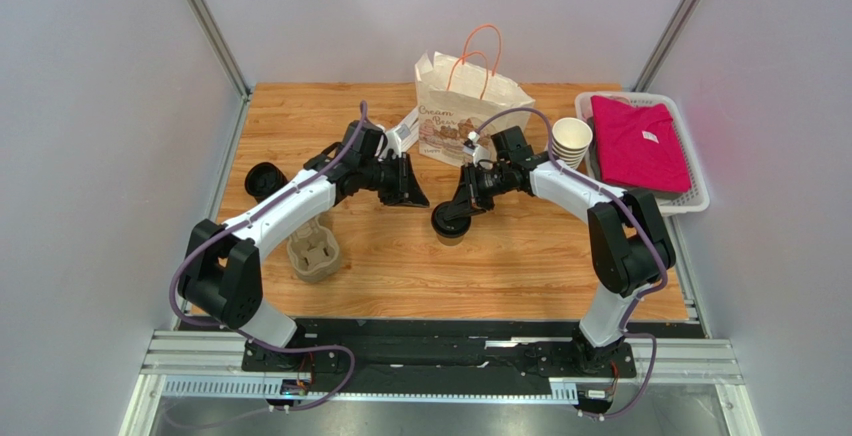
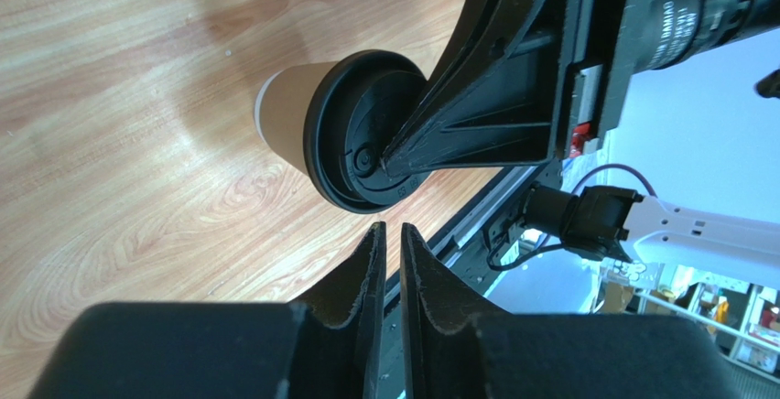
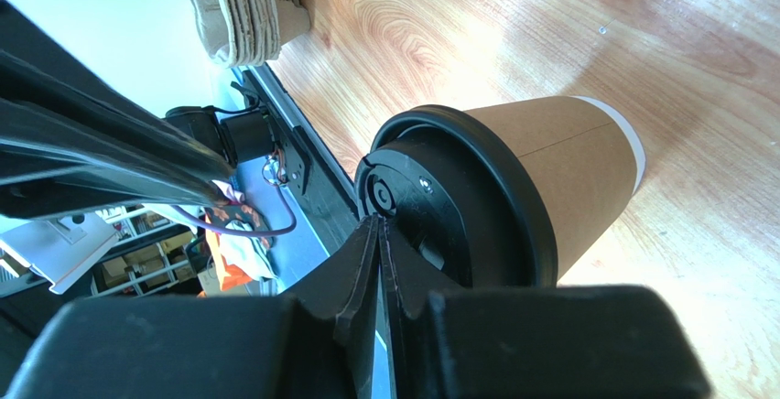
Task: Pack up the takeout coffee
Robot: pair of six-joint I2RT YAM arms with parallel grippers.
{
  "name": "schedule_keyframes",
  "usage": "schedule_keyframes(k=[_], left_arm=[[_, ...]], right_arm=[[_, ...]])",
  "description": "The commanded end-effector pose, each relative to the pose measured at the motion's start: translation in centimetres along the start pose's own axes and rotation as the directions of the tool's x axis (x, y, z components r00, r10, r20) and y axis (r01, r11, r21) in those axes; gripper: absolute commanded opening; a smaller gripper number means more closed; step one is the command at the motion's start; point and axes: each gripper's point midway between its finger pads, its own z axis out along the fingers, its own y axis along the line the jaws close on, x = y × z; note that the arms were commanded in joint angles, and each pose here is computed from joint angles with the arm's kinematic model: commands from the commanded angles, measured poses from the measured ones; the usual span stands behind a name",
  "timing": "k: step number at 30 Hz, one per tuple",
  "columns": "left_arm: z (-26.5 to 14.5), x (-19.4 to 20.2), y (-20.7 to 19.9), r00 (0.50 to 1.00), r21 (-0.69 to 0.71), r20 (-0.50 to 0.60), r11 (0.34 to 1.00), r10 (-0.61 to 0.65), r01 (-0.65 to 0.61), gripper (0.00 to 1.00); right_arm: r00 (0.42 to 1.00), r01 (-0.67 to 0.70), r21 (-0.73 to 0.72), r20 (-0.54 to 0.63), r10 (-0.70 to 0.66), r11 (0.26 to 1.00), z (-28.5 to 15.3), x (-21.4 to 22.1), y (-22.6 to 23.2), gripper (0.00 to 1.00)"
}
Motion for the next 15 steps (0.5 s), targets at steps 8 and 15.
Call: schedule_keyframes(k=[8,15], left_arm=[[5.3,2.5,4.6,0.992,-0.096,-0.124,0.995,-0.036,0.024,0.13],[4.2,1.8,6.4,0.994,-0.154,-0.106,0.988,-0.035,0.018,0.10]], right_arm=[[0.999,-0.034,0.113,-0.003,0.034,0.993,0.9,1.0,-4.0,0.11],[0.999,-0.034,0.120,-0.006,0.035,0.992,1.0,1.0,-4.5,0.11]])
